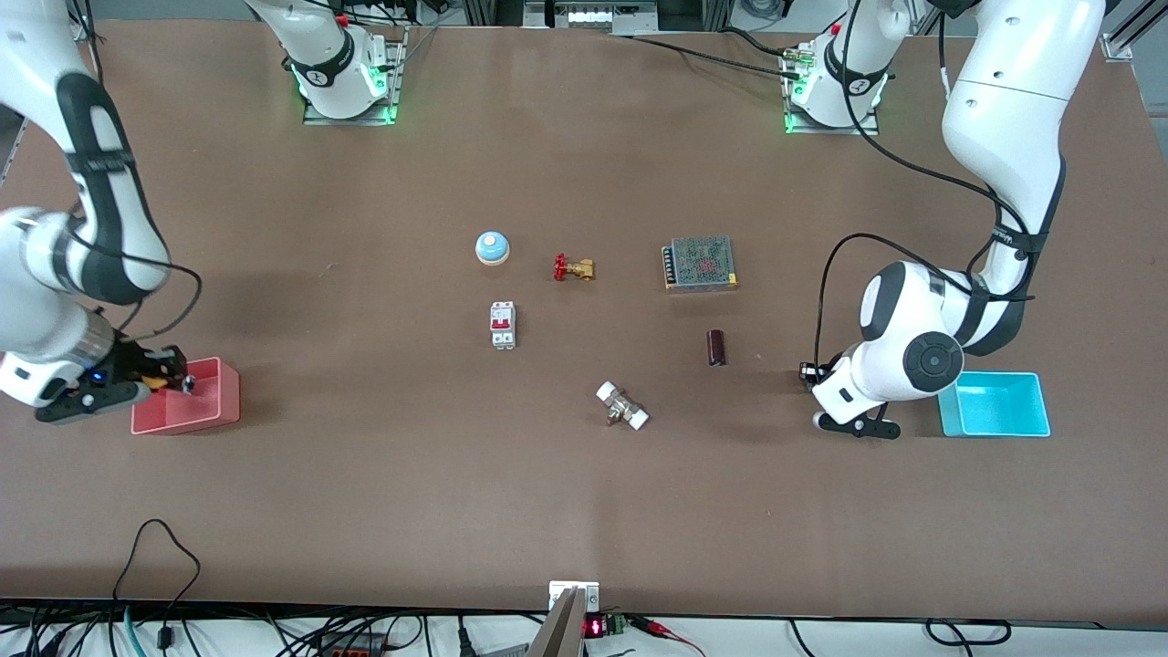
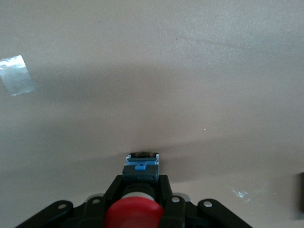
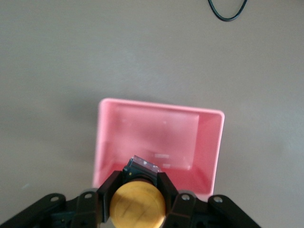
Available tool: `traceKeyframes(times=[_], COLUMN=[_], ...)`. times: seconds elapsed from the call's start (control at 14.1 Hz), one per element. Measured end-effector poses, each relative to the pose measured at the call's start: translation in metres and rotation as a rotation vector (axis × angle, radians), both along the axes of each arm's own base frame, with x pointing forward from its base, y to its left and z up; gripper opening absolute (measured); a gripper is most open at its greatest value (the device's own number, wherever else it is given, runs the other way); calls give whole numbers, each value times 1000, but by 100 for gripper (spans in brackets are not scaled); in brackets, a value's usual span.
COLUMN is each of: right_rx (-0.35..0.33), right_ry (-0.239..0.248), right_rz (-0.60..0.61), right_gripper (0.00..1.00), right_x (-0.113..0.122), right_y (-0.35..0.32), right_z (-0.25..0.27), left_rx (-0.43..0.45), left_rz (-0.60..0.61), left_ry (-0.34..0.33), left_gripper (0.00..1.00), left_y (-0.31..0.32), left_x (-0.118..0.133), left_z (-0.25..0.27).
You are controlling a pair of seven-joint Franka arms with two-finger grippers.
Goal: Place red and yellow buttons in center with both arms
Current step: 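Lift the yellow button with the right gripper while the left gripper lifts red, then set the red button down with the left gripper while the right gripper carries yellow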
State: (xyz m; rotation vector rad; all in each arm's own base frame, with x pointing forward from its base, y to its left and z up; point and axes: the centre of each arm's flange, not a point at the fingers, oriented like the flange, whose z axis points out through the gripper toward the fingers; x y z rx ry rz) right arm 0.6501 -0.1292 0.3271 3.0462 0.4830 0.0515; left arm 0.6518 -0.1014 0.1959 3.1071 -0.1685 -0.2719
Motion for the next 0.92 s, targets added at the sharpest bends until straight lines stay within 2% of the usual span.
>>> traceKeyframes(times=[0.14,0.28,0.5,0.78,0.92], right_rx=[21,33,46,69,84], right_ry=[41,42,29,-36,-69], right_rz=[-57,-116,-176,-202,-176], right_gripper=[39,39,40,39,39], right_x=[-12,-22,-41,-67,-80], right_y=[38,100,200,269,279], right_z=[51,79,67,17,-13], left_rx=[-1,-1,-1,13,24], left_rz=[1,5,8,5,8], left_ry=[-4,-9,-18,-25,-24], left_gripper=[34,37,59,98,100], left_y=[0,0,0,0,2], left_x=[-1,-1,1,8,15], left_z=[-1,0,5,57,100])
